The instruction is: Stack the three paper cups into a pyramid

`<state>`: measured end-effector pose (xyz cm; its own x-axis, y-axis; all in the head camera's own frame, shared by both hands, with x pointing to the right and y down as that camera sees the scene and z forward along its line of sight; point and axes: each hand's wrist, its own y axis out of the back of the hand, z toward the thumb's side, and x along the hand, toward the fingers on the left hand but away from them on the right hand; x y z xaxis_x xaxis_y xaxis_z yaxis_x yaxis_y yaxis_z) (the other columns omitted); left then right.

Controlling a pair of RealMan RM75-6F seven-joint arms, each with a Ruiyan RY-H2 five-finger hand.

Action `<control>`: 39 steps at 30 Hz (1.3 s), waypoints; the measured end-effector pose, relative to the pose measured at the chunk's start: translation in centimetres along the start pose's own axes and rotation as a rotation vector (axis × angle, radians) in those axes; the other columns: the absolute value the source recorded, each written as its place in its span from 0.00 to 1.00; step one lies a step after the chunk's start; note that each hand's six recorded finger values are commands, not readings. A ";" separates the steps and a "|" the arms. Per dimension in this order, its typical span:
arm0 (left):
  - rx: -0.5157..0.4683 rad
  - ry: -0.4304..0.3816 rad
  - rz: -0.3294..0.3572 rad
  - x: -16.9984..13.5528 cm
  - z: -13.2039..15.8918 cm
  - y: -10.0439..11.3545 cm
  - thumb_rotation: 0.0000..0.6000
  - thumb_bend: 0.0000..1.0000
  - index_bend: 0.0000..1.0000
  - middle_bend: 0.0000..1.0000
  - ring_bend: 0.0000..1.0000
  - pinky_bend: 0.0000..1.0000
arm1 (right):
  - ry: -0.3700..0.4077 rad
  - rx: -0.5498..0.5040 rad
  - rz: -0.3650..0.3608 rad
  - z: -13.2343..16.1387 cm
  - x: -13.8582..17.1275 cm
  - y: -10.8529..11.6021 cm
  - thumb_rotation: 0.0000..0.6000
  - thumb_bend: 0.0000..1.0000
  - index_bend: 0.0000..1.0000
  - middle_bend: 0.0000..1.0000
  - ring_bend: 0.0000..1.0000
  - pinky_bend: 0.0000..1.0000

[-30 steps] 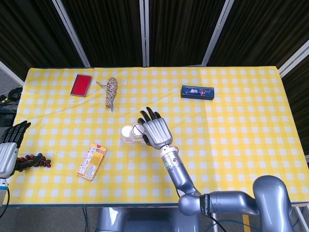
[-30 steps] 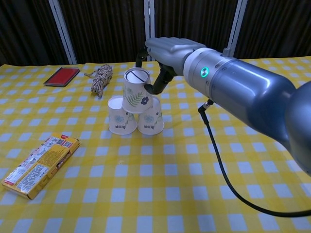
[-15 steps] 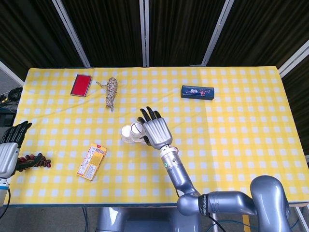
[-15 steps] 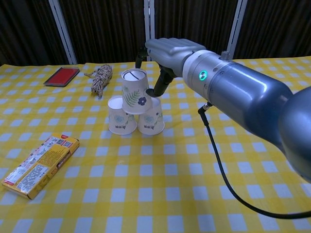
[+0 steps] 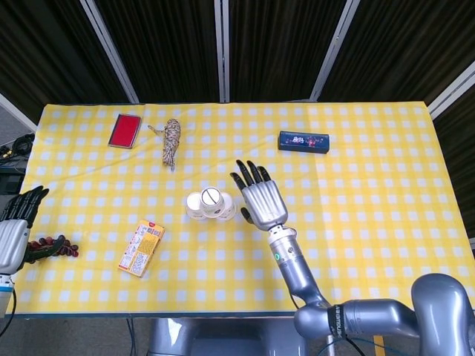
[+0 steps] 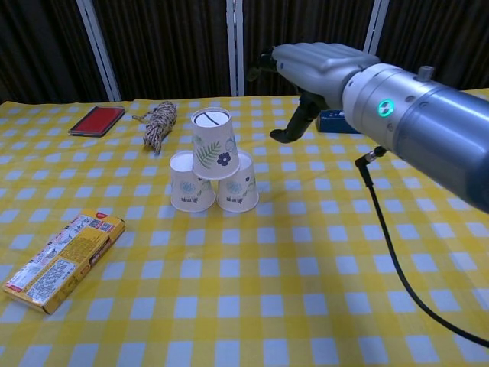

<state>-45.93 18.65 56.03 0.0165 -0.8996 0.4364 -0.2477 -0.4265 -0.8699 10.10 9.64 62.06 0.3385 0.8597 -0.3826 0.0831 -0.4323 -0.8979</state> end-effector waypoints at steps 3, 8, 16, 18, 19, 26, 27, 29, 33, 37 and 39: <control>0.007 -0.004 0.005 -0.2 0.1 0.0 1.00 0.23 0.00 0.00 0.00 0.00 | -0.018 0.017 -0.022 -2.6 1.3 0.6 1.00 0.20 0.14 0.00 0.00 0.10; 0.020 -0.013 0.002 -0.6 0.3 -0.5 1.00 0.23 0.00 0.00 0.00 0.00 | -0.042 0.025 -0.048 -7.3 4.2 1.2 1.00 0.20 0.09 0.00 0.00 0.05; 0.057 -0.023 0.014 -1.3 0.7 -1.4 1.00 0.19 0.00 0.00 0.00 0.00 | -0.102 -0.059 -0.069 -14.6 9.9 0.5 1.00 0.19 0.05 0.00 0.00 0.00; 0.063 -0.025 0.023 -1.5 0.6 -1.6 1.00 0.18 0.00 0.00 0.00 0.00 | -0.125 -0.073 -0.076 -16.7 11.7 0.1 1.00 0.19 0.05 0.00 0.00 0.00; 0.068 -0.024 0.029 -1.6 0.6 -1.6 1.00 0.18 0.00 0.00 0.00 0.00 | -0.135 -0.071 -0.080 -17.6 12.5 -0.1 1.00 0.18 0.04 0.00 0.00 0.00; 0.085 -0.015 0.028 -2.2 -0.1 -2.0 1.00 0.16 0.00 0.00 0.00 0.00 | -0.171 -0.010 -0.103 -21.4 17.6 -0.6 1.00 0.18 0.04 0.00 0.00 0.00; 0.087 -0.015 0.029 -2.3 -0.2 -2.1 1.00 0.16 0.00 0.00 0.00 0.00 | -0.171 -0.003 -0.108 -21.6 18.2 -0.7 1.00 0.18 0.04 0.00 0.00 0.00; 0.089 -0.016 0.035 -2.4 -0.4 -2.1 1.00 0.16 0.00 0.00 0.00 0.00 | -0.170 0.002 -0.117 -21.8 19.0 -0.7 1.00 0.18 0.04 0.00 0.00 0.00; 0.092 -0.018 0.061 -2.9 -0.6 -1.7 1.00 0.16 0.00 0.00 0.00 0.00 | -0.161 0.007 -0.128 -22.0 20.2 -0.8 1.00 0.18 0.04 0.00 0.00 0.00; 0.090 -0.022 0.080 -3.3 -0.6 -1.4 1.00 0.15 0.00 0.00 0.00 0.00 | -0.161 -0.010 -0.139 -22.1 20.7 -0.5 1.00 0.18 0.04 0.00 0.00 0.00; 0.088 -0.024 0.082 -3.4 -0.5 -1.4 1.00 0.15 0.00 0.00 0.00 0.00 | -0.164 -0.015 -0.147 -22.2 20.9 -0.2 1.00 0.18 0.04 0.00 0.00 0.00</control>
<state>-46.18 22.39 55.83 0.0227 -0.9332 0.3585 -0.1632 -0.3573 -0.9196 38.02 21.69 59.08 0.1649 0.9460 -0.2792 0.1342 -0.3020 -0.9438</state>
